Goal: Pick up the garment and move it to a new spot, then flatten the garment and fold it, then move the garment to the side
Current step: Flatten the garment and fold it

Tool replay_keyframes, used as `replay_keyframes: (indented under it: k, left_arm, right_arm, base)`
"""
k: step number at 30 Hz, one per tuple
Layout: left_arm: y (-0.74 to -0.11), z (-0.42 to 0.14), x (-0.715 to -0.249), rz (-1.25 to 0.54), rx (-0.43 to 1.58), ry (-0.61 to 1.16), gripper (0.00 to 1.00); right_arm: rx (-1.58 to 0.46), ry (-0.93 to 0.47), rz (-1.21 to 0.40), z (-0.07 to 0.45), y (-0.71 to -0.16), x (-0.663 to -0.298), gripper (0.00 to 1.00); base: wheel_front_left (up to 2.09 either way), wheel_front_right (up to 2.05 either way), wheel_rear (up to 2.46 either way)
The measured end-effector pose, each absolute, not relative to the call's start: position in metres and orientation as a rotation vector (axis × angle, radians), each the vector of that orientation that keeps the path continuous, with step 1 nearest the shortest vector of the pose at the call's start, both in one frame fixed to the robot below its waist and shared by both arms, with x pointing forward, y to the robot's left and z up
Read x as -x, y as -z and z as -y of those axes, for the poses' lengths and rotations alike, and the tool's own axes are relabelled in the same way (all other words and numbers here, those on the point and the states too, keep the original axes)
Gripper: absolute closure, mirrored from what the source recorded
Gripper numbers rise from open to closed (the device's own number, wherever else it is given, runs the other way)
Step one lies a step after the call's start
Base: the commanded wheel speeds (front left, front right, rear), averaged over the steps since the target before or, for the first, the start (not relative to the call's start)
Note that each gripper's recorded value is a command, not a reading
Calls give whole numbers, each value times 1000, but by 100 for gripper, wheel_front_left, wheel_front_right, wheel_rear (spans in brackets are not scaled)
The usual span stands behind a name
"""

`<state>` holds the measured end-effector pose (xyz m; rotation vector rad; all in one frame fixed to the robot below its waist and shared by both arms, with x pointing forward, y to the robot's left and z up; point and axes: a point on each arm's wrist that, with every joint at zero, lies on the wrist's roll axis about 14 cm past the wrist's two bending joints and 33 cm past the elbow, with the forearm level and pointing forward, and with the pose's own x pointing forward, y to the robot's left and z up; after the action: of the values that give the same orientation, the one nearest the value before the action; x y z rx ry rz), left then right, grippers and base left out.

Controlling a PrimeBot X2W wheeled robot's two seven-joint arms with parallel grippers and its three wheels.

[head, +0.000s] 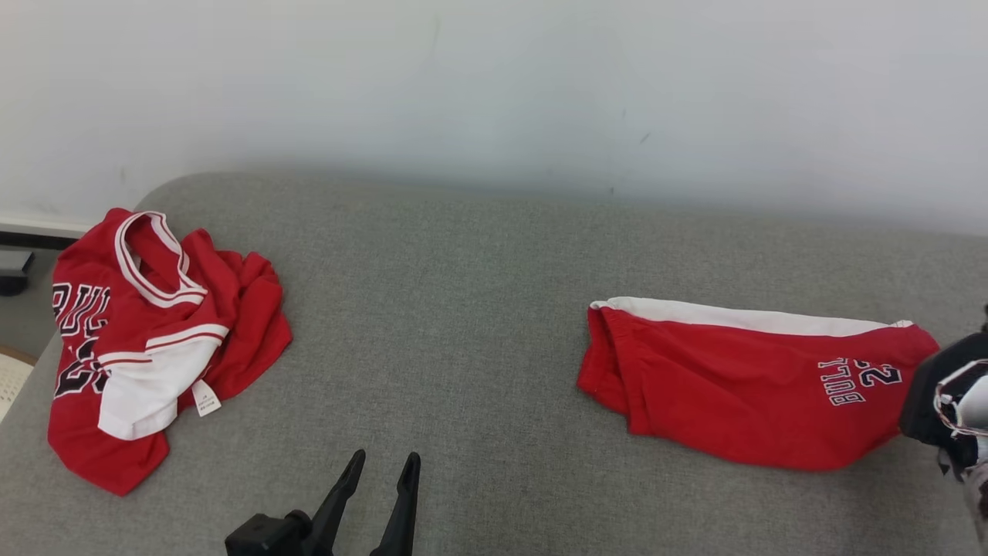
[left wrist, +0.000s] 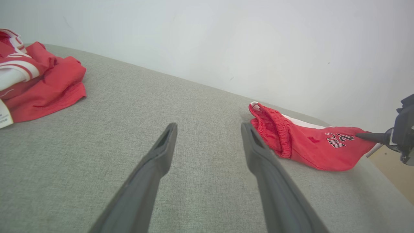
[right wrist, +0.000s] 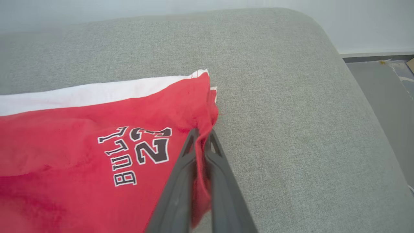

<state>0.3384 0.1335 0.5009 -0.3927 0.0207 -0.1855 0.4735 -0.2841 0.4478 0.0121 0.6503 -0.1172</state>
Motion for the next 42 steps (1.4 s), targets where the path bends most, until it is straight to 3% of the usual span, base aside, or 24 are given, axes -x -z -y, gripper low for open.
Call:
replay_keyframes:
  k: [6, 10, 21, 29, 38, 39, 40, 42]
  left_arm:
    - [-507, -128, -332, -8, 396, 202, 0]
    - [-513, -127, -330, 8, 397, 210, 0]
    - [-506, -134, -322, -7, 411, 178, 0]
    - [-501, -145, -316, -13, 425, 132, 0]
    - [-496, -153, -312, -21, 427, 101, 0]
    - [-496, -153, -312, -21, 429, 100, 0]
    - [-496, -153, -312, -20, 430, 99, 0]
    - [-496, -153, -312, -20, 429, 101, 0]
  right_arm:
    - [33, 28, -553, 247, -473, -480, 100]
    - [66, -103, -498, 188, -490, -488, 100]
    - [78, -340, -577, 78, -480, -480, 100]
    - [83, -443, -647, 31, -460, -466, 100]
    - [71, -469, -654, 16, -453, -465, 100]
    - [64, -471, -641, 15, -455, -466, 69]
    - [44, -470, -632, 14, -458, -468, 0]
    - [5, -468, -613, 12, -465, -471, 0]
  base:
    - [0, 0, 0]
    - [0, 0, 0]
    - [0, 0, 0]
    - [0, 0, 0]
    - [0, 0, 0]
    - [0, 0, 0]
    - [0, 0, 0]
    - [0, 0, 0]
